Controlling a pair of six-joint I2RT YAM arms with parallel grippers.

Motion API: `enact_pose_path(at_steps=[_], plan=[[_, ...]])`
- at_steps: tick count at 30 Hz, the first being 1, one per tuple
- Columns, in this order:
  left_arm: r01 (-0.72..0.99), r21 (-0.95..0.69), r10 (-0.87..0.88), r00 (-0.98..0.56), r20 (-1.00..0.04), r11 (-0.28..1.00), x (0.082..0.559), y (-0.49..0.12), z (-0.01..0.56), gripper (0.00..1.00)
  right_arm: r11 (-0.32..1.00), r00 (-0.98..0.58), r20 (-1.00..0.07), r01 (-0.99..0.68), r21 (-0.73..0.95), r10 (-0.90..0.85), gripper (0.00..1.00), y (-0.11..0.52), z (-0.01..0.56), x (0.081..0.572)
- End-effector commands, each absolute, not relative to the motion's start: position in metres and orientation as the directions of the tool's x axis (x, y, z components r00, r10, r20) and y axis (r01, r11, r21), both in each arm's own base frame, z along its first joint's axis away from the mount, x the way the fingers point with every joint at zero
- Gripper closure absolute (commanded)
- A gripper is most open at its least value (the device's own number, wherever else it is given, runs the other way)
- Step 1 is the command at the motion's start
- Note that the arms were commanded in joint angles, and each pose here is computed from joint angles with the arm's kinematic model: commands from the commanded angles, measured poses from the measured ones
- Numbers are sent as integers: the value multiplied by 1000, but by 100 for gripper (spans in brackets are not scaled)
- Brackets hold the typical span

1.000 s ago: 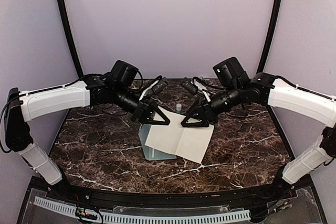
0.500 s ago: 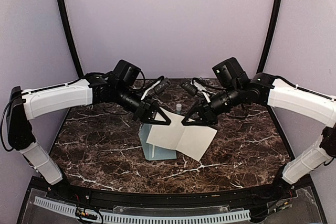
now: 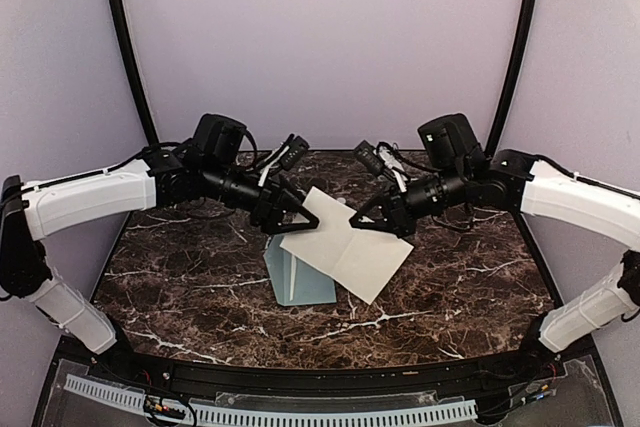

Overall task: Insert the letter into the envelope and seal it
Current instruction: Fold the letter.

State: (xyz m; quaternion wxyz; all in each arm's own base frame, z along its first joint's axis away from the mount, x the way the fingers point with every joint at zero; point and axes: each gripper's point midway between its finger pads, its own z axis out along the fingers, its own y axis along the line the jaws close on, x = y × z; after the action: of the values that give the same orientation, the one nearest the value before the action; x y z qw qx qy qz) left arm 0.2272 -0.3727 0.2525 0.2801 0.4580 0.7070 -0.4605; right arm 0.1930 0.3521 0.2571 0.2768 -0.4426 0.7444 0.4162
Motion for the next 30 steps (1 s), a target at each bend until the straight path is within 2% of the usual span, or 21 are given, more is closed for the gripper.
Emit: enact_pose_path(at_steps=[1,4,7,11,13,20,25,27,30], plan=[[887,-279,148,-352,-924,368,265,-339,309,19,352,-428,-882,-871,344,-197,100,342,302,222],[873,-268,29,-306,-952,408,271,-327,335,14,376,-389,-921,-859,348,-37,100,334,331,233],[851,-333,-66,-336,-939,407,271,-323,343,13,361,-307,-943,-872,332,125,100,327,368,236],[882,-364,-171,-325,-930,301,257,-326,362,9,296,-202,-937,-912,286,283,100,320,414,227],[897,-360,-182,-321,-930,256,252,-329,369,6,258,-185,-934,-928,268,304,100,321,425,221],[932,-345,-116,-333,-936,112,232,-352,369,8,92,-217,-928,-963,255,302,100,332,438,199],[942,-336,-117,-331,-936,20,218,-369,376,8,52,-212,-919,-969,242,333,100,329,446,191],[945,-328,-123,-327,-937,-9,213,-375,380,11,50,-209,-918,-970,239,338,100,328,448,190],[941,-334,-137,-338,-931,-55,206,-378,384,24,45,-216,-919,-969,244,330,100,330,446,190]])
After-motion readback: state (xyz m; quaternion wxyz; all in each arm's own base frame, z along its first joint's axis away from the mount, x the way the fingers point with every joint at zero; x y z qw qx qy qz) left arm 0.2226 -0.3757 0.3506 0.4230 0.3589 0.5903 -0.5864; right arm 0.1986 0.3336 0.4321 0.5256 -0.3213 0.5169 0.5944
